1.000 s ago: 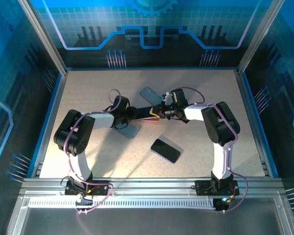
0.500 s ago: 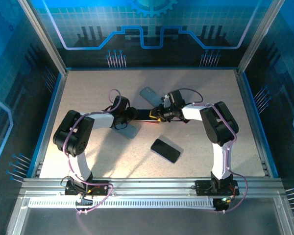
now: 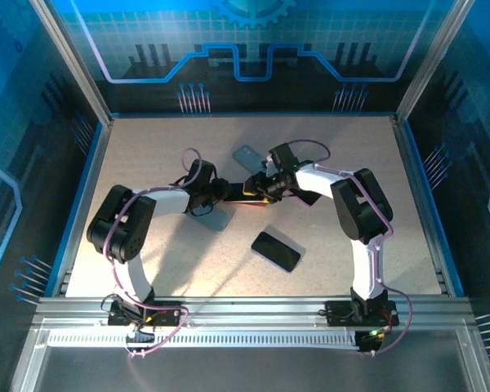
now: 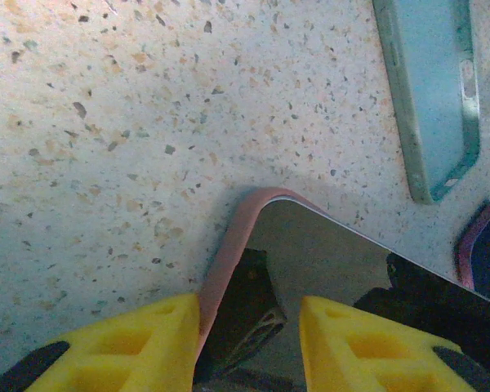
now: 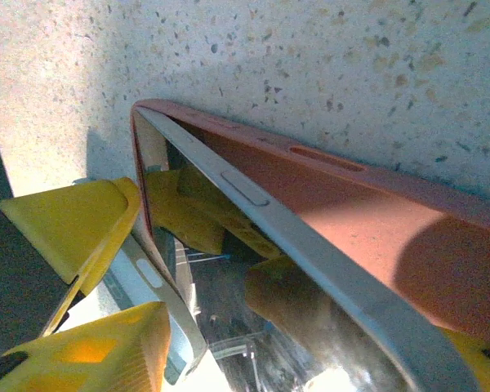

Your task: Put the phone into the phone case

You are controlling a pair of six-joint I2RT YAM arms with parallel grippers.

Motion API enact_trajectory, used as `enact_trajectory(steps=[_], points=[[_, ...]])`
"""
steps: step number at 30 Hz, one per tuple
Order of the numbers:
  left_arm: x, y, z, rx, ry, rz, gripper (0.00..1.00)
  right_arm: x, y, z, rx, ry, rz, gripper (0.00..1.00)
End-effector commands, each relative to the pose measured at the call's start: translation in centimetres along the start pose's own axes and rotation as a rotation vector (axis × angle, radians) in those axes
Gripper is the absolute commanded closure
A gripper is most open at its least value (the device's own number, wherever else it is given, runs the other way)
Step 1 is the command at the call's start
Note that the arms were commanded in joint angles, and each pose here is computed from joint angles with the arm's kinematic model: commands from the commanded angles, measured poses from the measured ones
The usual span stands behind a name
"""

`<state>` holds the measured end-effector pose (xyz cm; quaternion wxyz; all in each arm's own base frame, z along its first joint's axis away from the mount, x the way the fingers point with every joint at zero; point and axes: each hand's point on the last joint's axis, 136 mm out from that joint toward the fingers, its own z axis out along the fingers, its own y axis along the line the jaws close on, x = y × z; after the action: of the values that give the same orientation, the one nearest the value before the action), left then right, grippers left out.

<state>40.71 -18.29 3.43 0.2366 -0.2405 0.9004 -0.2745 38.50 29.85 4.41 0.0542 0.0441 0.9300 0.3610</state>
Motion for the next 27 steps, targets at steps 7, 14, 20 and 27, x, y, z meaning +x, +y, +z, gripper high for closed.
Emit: enact_trajectory(steps=[7, 14, 20, 27], points=[[-0.3, -2.1, -0.7, 0.064, -0.006, 0.046, 0.63, 0.8, -0.5, -0.7, 0.145, 0.050, -0.022, 0.35], [-0.3, -1.9, -0.5, 0.064, -0.010, 0.045, 0.63, 1.0, -0.6, -1.1, 0.181, 0.054, -0.030, 0.30], [-0.1, -1.8, -0.2, 0.070, -0.004, 0.035, 0.63, 1.2, -1.2, -1.3, 0.215, 0.056, -0.042, 0.29], [0.0, -1.7, -0.1, 0.073, -0.002, 0.028, 0.63, 1.5, -1.6, -1.2, 0.238, 0.064, -0.046, 0.28]])
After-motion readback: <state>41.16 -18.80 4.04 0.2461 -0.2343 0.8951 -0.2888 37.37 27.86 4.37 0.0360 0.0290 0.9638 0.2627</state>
